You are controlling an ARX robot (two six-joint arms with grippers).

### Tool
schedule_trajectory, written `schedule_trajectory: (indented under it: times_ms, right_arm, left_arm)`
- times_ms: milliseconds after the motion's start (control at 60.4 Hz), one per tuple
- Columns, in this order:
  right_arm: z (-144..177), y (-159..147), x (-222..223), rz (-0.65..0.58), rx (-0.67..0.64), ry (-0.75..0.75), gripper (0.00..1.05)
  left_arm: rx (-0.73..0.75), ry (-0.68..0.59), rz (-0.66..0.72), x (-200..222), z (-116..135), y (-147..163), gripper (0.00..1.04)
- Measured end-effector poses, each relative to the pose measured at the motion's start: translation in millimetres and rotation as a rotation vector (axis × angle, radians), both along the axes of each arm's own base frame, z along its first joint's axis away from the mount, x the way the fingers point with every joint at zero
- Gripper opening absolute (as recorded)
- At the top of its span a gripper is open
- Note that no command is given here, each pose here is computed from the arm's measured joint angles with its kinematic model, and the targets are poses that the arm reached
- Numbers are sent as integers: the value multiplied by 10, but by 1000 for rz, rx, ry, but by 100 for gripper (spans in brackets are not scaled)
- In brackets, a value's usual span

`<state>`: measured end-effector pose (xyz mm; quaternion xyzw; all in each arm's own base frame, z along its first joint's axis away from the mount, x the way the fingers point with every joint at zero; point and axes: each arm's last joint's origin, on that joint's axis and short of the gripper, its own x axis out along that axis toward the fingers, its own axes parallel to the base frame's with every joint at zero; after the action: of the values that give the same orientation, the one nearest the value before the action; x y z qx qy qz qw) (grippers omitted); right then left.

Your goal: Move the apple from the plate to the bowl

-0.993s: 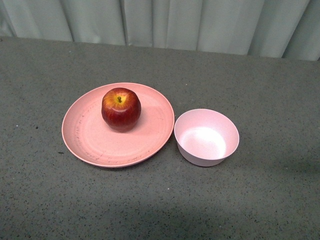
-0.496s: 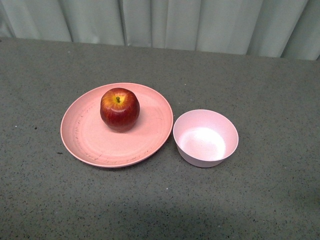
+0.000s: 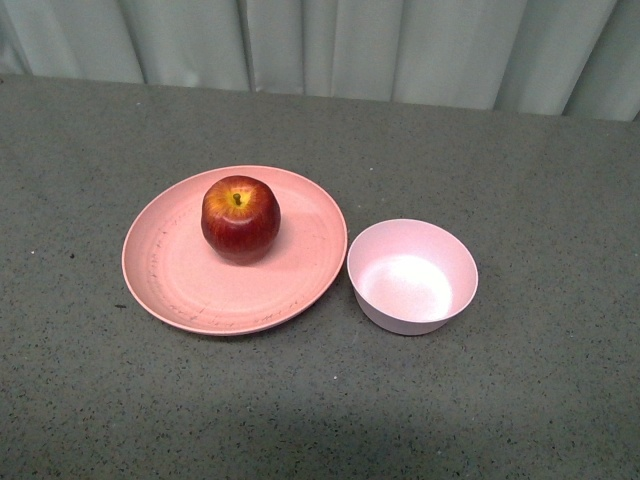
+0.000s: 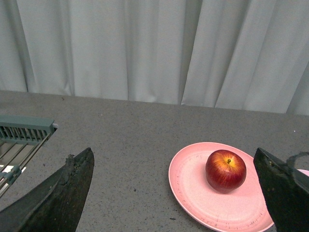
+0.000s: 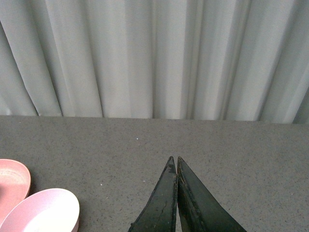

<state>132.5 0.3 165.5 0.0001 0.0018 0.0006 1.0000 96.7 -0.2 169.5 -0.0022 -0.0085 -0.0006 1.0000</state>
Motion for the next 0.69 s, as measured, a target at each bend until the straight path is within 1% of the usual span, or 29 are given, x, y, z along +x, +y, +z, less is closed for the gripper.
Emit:
schedule_trajectory:
  times_ms: [695]
  right_arm:
    - [30,0,-197,0,0,-13,1]
  left_arm:
    - [0,0,0,0,0,0,98]
